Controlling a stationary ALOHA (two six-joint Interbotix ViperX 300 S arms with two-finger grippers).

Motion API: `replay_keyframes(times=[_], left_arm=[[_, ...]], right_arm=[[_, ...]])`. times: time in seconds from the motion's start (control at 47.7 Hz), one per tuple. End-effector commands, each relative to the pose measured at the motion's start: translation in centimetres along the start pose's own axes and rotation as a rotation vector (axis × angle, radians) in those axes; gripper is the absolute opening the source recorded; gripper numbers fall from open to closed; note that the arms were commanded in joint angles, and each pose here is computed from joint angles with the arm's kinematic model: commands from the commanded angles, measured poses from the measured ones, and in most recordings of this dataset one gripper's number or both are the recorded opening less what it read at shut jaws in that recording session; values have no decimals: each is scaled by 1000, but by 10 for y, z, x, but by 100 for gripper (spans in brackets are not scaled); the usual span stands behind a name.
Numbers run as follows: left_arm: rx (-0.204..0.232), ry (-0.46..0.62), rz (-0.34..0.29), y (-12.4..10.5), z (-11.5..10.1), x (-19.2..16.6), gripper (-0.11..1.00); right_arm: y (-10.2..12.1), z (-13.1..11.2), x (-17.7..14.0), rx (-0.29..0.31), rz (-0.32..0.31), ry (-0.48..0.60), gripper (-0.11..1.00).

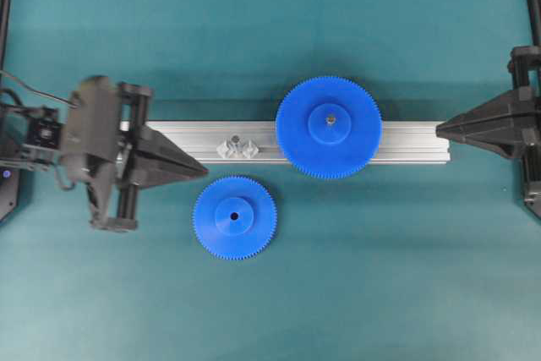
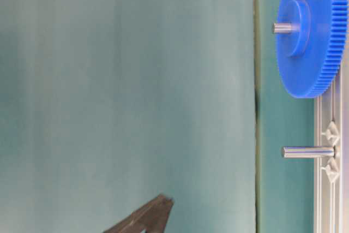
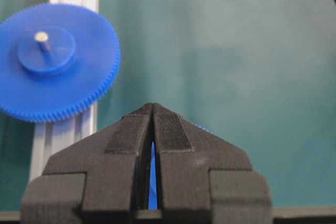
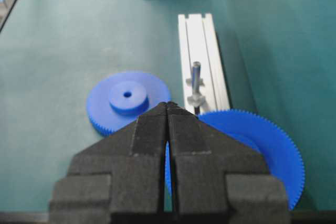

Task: Insert the small gear onto the shaft.
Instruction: 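Move the left gripper over the loose small blue gear, then lower the left gripper and close it on the small gear's hub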

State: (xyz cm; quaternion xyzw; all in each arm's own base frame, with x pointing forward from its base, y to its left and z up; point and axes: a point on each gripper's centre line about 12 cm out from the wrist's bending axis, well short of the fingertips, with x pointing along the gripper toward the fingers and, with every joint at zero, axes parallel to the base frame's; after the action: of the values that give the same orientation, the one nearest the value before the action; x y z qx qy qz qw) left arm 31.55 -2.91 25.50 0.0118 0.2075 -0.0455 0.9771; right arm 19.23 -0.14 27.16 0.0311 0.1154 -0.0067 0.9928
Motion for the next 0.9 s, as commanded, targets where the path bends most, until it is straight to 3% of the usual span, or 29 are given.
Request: replay_keyframes(times=[0.0, 0.419, 0.65, 0.881], left_arm=[[3, -12, -10, -3, 13, 6, -1], [0, 150, -20, -9, -2, 41, -1], [-69, 237, -10, -9, -10, 58, -1], [-76, 336, -3, -9, -24, 73, -1]], right_arm=[[0, 9, 1, 10, -2, -12, 1], [-1, 6, 1, 11, -8, -4, 1], [-1, 5, 0, 11, -8, -5, 1], [-2, 2, 0, 11, -9, 1, 1]])
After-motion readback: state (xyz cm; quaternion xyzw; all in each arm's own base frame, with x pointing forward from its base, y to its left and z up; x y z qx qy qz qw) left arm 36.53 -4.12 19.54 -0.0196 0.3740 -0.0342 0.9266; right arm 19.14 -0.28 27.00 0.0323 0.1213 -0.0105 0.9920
